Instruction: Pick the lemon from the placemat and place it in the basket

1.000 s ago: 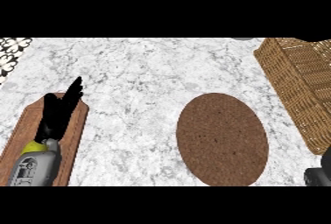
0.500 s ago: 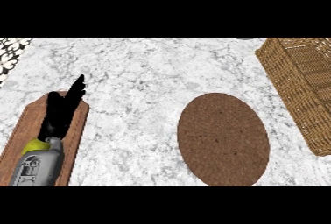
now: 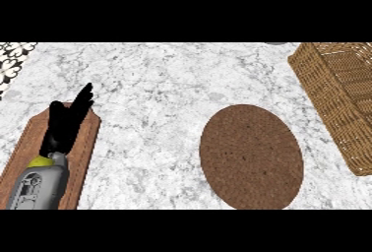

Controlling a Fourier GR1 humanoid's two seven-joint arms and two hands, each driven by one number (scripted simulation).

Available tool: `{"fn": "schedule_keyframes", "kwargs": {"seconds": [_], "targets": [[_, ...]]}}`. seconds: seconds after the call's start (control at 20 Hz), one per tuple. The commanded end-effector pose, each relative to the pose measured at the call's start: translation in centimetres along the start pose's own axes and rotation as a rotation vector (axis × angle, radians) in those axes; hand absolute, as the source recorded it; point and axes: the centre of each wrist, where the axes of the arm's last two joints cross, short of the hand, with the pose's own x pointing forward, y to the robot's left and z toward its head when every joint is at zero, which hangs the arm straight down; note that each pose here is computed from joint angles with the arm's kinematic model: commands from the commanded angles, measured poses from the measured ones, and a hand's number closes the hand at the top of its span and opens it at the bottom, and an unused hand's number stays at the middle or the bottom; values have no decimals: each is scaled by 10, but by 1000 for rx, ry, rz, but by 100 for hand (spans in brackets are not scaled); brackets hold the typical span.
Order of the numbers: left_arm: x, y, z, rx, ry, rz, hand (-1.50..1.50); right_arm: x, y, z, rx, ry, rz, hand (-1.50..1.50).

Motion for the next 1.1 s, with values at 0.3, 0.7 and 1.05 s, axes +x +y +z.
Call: {"fn": "schedule_keyframes", "kwargs": {"seconds": [0.3, 0.7, 1.05], "targets": [[-22, -3, 1, -9, 10, -1, 0, -69, 44, -20, 70, -66, -31, 150], [1, -5, 6, -6, 8, 3, 0, -100, 97, -28, 138, -33, -98, 150], [-4, -6, 5, -13, -12, 6, 0, -115, 118, -31, 179, 47, -307, -150]]}}
